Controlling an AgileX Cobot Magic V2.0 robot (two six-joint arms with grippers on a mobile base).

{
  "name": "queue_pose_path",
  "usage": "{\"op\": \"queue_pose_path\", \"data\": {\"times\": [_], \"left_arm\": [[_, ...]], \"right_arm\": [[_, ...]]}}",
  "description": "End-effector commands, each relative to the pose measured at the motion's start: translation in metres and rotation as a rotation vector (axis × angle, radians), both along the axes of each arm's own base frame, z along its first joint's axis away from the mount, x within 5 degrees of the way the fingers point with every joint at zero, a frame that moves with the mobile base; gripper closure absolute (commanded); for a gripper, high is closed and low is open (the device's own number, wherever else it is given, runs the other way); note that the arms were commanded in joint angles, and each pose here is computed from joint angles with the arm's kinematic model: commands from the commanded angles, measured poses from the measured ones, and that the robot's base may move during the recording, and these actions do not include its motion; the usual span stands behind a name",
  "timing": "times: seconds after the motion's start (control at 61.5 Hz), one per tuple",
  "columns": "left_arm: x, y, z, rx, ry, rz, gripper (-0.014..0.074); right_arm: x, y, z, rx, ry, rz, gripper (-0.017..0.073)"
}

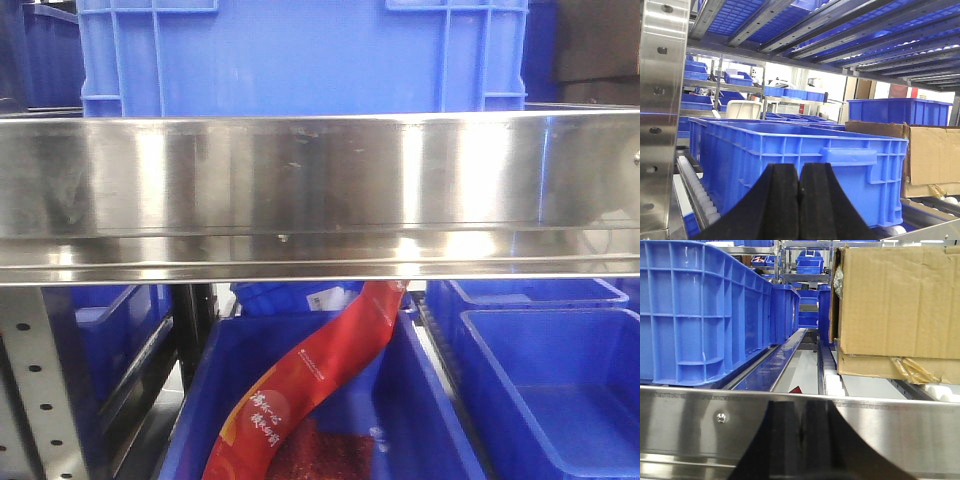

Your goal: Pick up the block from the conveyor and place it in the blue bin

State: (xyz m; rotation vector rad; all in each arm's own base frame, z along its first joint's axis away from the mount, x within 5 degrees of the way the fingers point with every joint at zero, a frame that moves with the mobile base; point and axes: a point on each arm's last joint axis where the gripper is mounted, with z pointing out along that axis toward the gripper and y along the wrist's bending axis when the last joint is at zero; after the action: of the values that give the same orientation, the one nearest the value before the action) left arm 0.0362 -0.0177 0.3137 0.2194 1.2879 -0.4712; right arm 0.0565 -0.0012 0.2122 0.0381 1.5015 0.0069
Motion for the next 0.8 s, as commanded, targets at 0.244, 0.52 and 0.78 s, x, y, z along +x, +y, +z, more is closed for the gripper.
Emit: {"op": "queue_pose_path", "data": {"times": [0.244, 0.52, 0.78], "left_arm": [[-0.001, 0.001, 0.002, -0.017, -0.015, 0.003, 0.0704], [-0.001, 0.001, 0.002, -0.017, -0.015, 0.003, 0.0704], [0.008, 0.003, -0.031, 0.091, 0.026, 0.14, 0.0704]], "right_arm": [[0.0, 0.0, 0.002, -0.006, -0.026, -0.008, 0.072], [0.0, 0.0, 0.002, -0.006, -0.026, -0.008, 0.072], [0.0, 0.0, 0.002, -0.006, -0.026, -0.008, 0.072]]}}
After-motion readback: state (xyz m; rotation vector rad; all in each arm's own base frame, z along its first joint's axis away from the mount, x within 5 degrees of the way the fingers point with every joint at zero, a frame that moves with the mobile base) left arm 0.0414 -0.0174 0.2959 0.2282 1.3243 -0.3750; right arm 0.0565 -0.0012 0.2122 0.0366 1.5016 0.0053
